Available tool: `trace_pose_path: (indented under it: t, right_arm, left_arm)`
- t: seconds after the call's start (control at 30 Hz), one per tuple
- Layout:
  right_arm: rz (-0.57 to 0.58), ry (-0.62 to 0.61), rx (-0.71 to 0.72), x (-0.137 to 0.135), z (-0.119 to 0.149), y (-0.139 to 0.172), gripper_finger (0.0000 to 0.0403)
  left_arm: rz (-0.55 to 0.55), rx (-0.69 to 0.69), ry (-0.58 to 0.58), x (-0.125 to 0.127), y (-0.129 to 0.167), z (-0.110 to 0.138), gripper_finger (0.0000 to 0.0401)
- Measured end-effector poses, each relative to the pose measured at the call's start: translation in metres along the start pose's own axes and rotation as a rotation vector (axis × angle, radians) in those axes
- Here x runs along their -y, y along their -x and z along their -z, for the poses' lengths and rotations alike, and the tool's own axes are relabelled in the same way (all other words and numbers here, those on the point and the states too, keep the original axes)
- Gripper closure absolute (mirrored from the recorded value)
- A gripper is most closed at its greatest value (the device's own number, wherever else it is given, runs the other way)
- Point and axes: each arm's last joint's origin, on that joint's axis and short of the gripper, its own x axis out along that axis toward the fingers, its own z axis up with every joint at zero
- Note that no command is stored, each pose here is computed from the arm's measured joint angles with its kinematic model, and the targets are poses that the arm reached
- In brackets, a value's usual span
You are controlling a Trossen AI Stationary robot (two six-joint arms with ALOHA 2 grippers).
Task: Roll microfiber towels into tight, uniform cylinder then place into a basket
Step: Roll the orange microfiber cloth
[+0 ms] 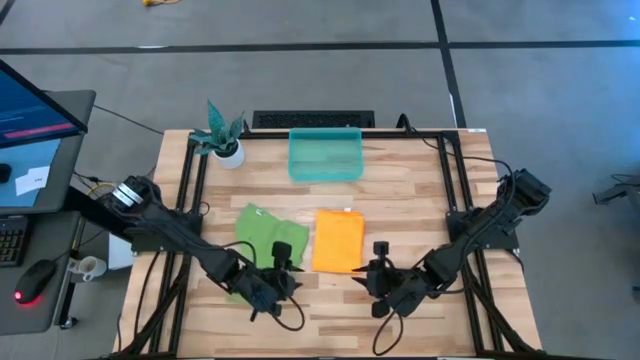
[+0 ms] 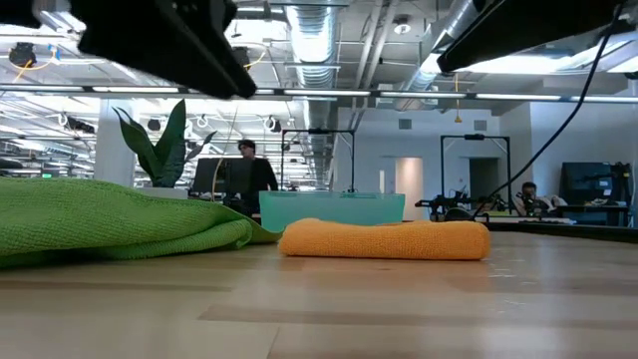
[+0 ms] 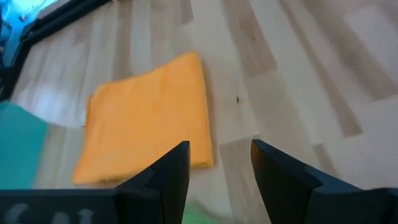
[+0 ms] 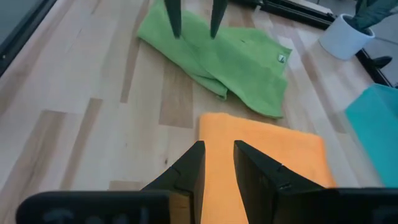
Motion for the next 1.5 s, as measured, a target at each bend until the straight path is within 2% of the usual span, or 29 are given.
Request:
trace_pose_path:
  t: [0.13,0.3,0.4,0.5,0.6,0.8,0.97,1.13,1.3,1.43,1.5]
  right_arm:
    - [0.000,-0.011,-0.001,0.000,0.000,0.000,0.0286]
    - [0.000,-0.011,0.000,0.000,0.000,0.000,0.0242]
    - [-0.016,-0.010,-0.005,-0.001,0.000,0.000,0.0212]
    - [-0.042,-0.001,-0.023,-0.004,0.003,-0.003,0.0188]
    - [-0.033,0.055,-0.058,-0.008,0.010,-0.013,0.0174]
    - [0.004,0.108,-0.136,-0.009,0.025,-0.038,0.0171]
    - [-0.061,0.072,-0.176,-0.004,0.027,-0.047,0.0175]
    - [-0.071,0.007,-0.216,0.001,0.029,-0.051,0.0176]
    - [-0.104,0.010,-0.260,-0.001,0.036,-0.058,0.0176]
    - [-0.093,0.030,-0.315,0.001,0.043,-0.062,0.0176]
    - [-0.078,0.000,-0.325,0.005,0.043,-0.064,0.0176]
  left_arm:
    - [-0.008,-0.002,-0.065,0.004,-0.014,0.003,0.0237]
    - [-0.028,0.005,-0.080,0.002,-0.030,0.005,0.0237]
    - [-0.042,-0.018,-0.071,-0.002,-0.037,0.008,0.0237]
    - [-0.034,-0.026,-0.013,-0.010,-0.042,0.008,0.0237]
    - [-0.012,-0.014,0.022,-0.012,-0.044,0.007,0.0237]
    - [0.056,0.025,-0.009,-0.009,-0.051,0.005,0.0237]
    - [0.033,0.020,-0.035,-0.006,-0.067,0.011,0.0237]
    - [0.006,-0.005,-0.035,-0.007,-0.084,0.019,0.0237]
    - [-0.020,-0.054,-0.035,-0.011,-0.097,0.029,0.0237]
    - [-0.021,-0.064,-0.002,-0.016,-0.100,0.030,0.0237]
    - [-0.022,-0.083,0.007,-0.018,-0.100,0.033,0.0237]
